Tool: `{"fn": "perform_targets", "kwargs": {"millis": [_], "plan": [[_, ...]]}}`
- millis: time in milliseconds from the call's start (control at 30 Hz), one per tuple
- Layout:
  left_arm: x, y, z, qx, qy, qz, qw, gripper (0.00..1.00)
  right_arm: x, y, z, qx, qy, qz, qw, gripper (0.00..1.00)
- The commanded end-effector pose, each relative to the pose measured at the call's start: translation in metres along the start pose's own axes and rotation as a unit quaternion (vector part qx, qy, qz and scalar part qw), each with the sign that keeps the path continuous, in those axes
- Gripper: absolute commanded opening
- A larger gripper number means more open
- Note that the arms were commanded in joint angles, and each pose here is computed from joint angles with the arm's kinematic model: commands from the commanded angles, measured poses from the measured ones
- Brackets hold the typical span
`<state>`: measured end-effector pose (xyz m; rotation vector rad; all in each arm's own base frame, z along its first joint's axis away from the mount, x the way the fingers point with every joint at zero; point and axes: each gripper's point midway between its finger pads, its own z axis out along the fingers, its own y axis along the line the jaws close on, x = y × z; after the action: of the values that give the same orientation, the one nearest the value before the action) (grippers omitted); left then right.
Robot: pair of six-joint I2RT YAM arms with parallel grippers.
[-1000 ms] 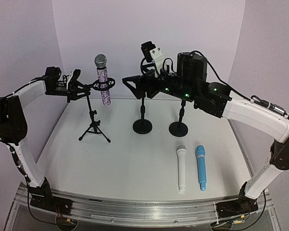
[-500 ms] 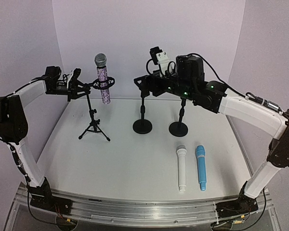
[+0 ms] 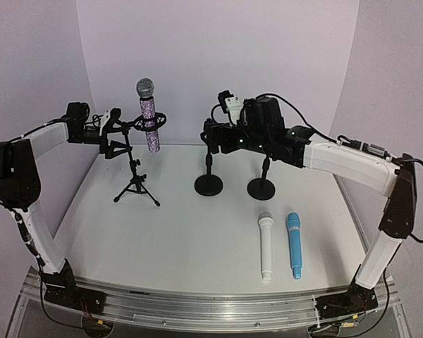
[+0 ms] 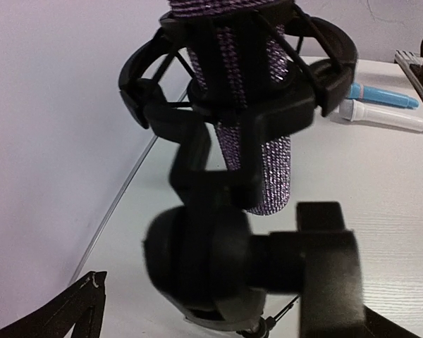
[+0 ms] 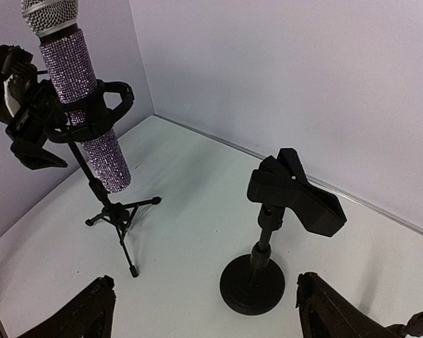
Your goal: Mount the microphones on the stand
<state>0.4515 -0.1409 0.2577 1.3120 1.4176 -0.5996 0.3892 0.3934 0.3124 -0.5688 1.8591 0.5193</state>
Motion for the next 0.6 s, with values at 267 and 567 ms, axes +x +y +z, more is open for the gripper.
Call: {"fn": "perform_targets", "kwargs": {"millis": [267, 567], "plan": [[-0.045, -0.020, -0.040, -0.025, -0.029, 0.005, 0.999, 1.00, 0.035, -0.050, 0.052, 0.061, -0.118, 0.052, 0.990, 0.69], [-0.059, -0.044, -0.053, -0.024, -0.044, -0.055, 0.997, 0.99, 0.047, -0.069, 0.092, 0.095, -0.206, 0.058, 0.972, 0.64]]}}
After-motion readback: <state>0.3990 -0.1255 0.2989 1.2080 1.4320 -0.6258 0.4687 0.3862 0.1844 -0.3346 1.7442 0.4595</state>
